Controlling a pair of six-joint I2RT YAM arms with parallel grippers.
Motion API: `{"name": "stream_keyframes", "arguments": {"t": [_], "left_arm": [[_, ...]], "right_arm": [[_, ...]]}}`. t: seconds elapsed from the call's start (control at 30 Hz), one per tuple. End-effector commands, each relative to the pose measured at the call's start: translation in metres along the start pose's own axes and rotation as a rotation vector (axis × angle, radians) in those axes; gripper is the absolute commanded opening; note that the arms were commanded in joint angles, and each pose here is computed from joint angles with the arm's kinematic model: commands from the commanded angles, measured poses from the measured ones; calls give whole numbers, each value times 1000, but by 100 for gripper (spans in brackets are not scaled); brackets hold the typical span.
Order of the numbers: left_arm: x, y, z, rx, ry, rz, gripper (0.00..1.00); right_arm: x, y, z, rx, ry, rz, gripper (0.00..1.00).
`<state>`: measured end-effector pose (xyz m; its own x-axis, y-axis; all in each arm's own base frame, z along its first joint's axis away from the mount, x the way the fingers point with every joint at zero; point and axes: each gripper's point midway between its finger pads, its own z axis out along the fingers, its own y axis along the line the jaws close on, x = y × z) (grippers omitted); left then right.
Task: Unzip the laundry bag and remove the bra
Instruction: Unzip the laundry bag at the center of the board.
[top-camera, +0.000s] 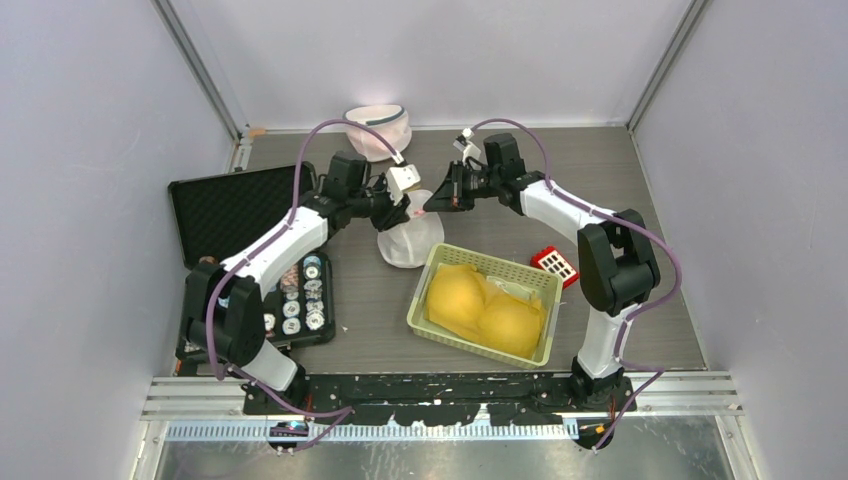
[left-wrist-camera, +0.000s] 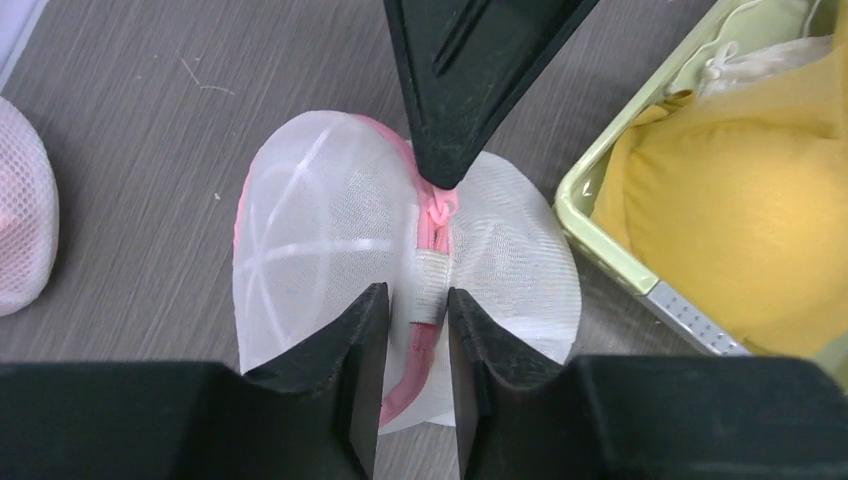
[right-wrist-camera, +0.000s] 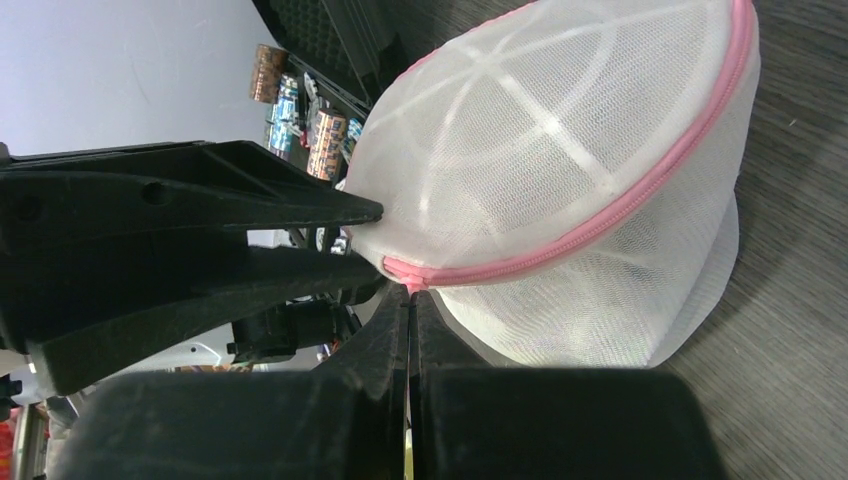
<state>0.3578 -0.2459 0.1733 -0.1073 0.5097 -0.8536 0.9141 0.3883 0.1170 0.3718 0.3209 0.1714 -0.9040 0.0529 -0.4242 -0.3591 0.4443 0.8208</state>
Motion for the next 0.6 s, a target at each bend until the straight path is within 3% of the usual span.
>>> {"name": "stream_keyframes", "arguments": {"t": [0.0,0.17,0.57], "left_arm": [[3,9,-1,-45,25,38,23],[10,1,-7,-36,23,90,0],[15,6,3,-33,-11,251,0]], "right_arm": [[-15,27,-8,-43,-47,-70,1],[-14,21,-11,-7,-34,-96,1],[-42,-9,-32,27,-112,-74,1]]}}
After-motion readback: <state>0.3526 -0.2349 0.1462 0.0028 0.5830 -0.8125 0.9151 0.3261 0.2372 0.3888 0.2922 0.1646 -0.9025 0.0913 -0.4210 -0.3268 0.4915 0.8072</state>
